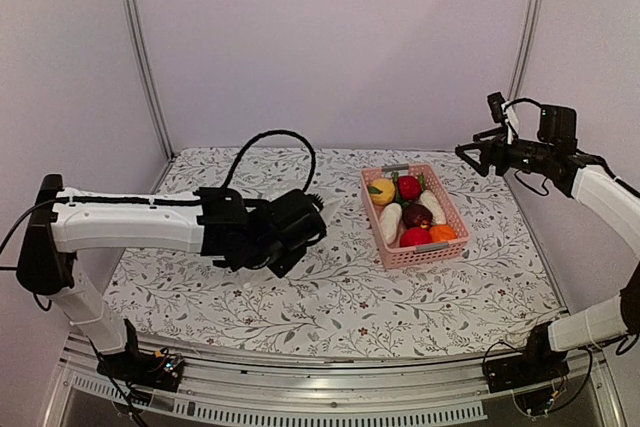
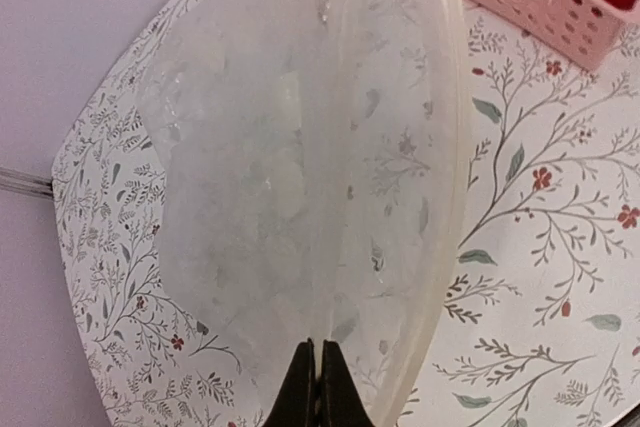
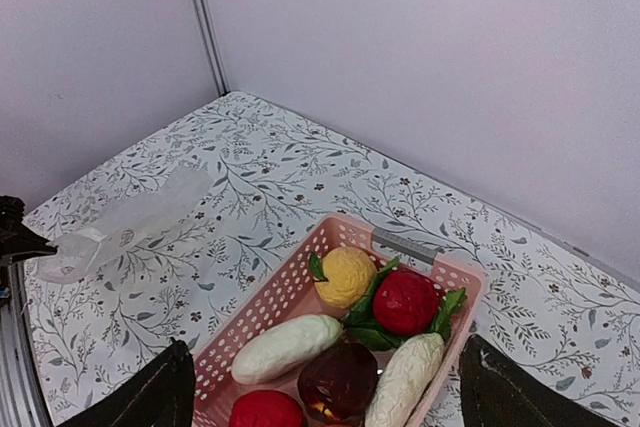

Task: Place the food in the zip-top bag and seal the zipper
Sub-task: Pass from the left arm to the right

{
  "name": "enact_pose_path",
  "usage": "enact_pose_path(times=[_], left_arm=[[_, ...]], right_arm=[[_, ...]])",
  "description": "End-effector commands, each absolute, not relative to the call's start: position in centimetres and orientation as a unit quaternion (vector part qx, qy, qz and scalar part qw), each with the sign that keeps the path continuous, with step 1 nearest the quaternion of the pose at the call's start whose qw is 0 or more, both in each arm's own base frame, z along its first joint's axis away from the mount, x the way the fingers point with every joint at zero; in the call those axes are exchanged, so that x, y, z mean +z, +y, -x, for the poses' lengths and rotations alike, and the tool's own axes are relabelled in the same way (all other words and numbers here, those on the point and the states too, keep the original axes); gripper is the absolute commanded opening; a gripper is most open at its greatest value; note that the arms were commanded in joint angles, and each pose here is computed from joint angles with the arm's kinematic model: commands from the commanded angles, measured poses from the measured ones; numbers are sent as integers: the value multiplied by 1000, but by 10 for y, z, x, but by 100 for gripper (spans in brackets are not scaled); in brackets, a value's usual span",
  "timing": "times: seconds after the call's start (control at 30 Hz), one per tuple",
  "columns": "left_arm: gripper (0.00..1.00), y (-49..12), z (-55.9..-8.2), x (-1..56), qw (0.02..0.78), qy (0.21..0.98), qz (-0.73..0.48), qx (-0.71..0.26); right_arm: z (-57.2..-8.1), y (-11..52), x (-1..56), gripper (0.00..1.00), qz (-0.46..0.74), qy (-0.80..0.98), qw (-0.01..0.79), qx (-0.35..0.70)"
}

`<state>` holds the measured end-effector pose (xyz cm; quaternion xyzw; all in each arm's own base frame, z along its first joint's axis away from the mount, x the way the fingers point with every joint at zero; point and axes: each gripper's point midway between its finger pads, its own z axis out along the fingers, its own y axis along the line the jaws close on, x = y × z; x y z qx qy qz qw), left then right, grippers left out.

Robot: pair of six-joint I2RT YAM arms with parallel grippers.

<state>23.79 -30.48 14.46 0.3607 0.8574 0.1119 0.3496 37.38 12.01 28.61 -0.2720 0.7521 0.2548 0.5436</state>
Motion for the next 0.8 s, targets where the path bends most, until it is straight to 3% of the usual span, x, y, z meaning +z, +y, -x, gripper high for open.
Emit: enact_pose_path(times=[0.0, 0.37, 0.77], left_arm=[[0, -317, -273, 192, 429, 861, -265, 63], [0, -321, -326, 231, 493, 859, -137, 21], [0, -337, -326, 242, 515, 849, -106, -52]], right_arm=[[-364, 181, 298, 89, 291, 759, 481, 329], [-321, 330, 303, 87, 357, 753, 376, 406], [-338, 384, 272, 86, 333, 781, 323, 418]])
